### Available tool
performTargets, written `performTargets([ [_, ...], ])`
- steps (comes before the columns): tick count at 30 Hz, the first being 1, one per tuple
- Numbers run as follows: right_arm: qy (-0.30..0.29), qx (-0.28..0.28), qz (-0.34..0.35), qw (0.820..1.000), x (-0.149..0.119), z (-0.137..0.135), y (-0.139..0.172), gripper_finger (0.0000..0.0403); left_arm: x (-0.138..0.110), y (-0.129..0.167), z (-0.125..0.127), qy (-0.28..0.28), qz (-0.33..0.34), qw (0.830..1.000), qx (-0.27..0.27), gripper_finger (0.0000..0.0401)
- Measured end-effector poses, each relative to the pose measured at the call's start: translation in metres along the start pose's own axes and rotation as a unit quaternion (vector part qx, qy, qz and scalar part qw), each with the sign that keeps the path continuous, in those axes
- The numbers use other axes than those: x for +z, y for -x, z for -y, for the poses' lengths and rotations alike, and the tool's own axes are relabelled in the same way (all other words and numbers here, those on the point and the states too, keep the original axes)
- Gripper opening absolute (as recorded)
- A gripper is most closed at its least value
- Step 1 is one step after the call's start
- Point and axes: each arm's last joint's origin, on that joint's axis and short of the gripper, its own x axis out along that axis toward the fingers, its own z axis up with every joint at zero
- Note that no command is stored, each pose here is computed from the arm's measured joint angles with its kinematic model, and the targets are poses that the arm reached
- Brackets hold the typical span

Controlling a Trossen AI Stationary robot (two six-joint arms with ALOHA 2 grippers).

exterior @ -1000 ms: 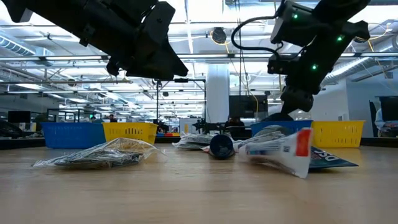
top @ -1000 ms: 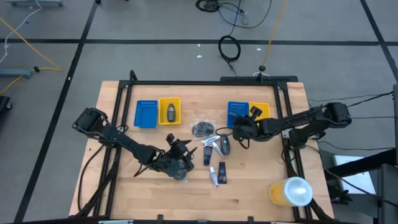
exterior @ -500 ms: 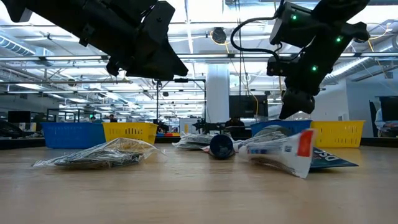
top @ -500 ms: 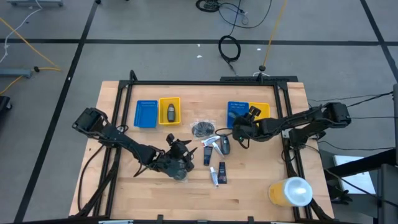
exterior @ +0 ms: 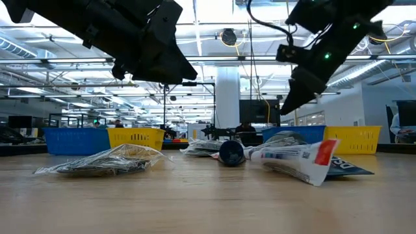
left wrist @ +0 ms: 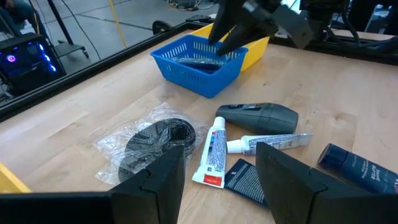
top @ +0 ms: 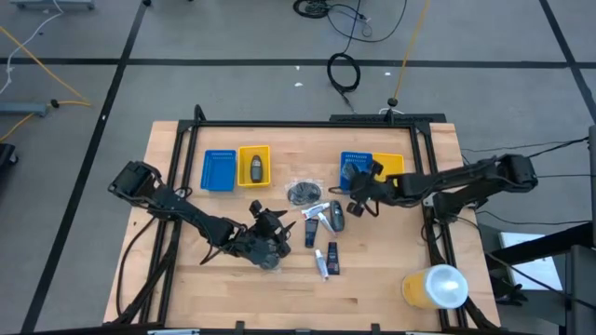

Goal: Pick & Place Travel size toiletries
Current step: Put the black hairbrush into the right blue bin

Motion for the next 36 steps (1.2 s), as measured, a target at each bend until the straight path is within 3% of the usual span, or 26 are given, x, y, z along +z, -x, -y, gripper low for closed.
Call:
performTargets([
  [5,-0.031,-0.016,0.032,0.999,-0.002,0.018,-0.016,0.0044,0.0,0.0,0.0,0.001,0.001,1.0,0.0,0.0191],
  [9,-0.059,0.014,0.014,0.998,-0.01,0.032,-0.027,0.0006,0.0,0.0,0.0,0.001,0.001,1.0,0.0,0.0191],
  [13,-0.085,0.01,-0.003,0.996,-0.023,0.043,-0.036,0.001,0.0,0.0,0.0,0.001,0.001,1.0,0.0,0.0191],
  [19,-0.102,-0.039,0.012,0.994,-0.028,0.052,-0.04,0.0007,0.0,0.0,0.0,0.001,0.001,1.0,0.0,0.0191],
  [29,-0.105,-0.019,0.068,0.992,-0.017,0.05,-0.039,0.0001,0.0,0.0,0.0,0.001,0.001,1.0,0.0,0.0191],
  [36,-0.138,-0.034,0.042,0.989,-0.024,0.065,-0.056,0.0001,0.0,0.0,0.0,0.002,0.001,1.0,0.0,0.0191],
])
